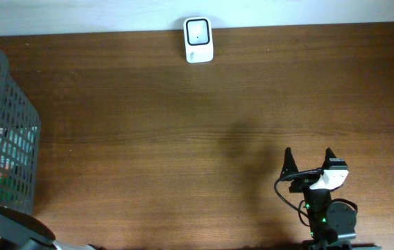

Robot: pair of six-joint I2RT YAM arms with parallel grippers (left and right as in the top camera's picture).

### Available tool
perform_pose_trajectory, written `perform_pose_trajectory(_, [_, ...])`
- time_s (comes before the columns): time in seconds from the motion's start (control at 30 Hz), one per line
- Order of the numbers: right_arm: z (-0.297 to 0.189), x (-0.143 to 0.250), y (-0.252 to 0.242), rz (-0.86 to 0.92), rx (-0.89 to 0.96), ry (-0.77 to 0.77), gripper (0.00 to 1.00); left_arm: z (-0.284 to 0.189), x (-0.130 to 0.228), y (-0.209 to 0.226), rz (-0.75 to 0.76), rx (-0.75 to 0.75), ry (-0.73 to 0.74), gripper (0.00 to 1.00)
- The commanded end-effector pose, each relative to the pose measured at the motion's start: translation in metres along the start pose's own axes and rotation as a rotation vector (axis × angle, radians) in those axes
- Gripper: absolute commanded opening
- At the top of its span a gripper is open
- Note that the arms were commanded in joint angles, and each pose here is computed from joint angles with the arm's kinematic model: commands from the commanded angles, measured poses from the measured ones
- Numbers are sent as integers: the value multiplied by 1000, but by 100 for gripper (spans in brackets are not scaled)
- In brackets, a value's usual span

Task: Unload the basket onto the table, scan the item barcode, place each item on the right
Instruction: 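Reach the left gripper into the grey basket toward a green jar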

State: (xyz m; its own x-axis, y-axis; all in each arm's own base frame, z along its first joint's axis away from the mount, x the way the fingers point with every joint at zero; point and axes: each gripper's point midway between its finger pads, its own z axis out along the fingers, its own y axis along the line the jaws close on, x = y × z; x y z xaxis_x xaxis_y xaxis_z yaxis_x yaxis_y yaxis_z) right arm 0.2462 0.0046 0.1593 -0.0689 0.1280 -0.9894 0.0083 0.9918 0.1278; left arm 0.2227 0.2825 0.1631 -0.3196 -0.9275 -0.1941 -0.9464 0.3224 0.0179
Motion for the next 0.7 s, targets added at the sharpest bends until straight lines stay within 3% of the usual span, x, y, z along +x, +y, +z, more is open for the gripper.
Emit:
perform_pose_trajectory(0.0, [0, 3, 1, 5, -3, 7, 98, 28, 13, 12, -18, -57, 49, 95])
perform_pose_trajectory(0.5, [0, 3, 1, 5, -3, 7, 98, 74, 26, 19, -19, -90, 63, 96])
perform_pose_trajectory(0.63, [0, 3, 1, 5, -3, 7, 98, 83, 27, 18, -16, -96, 79, 89])
perform_pose_trajectory(0.67, [0, 3, 1, 5, -3, 7, 98, 84, 28, 18, -16, -97, 83, 79])
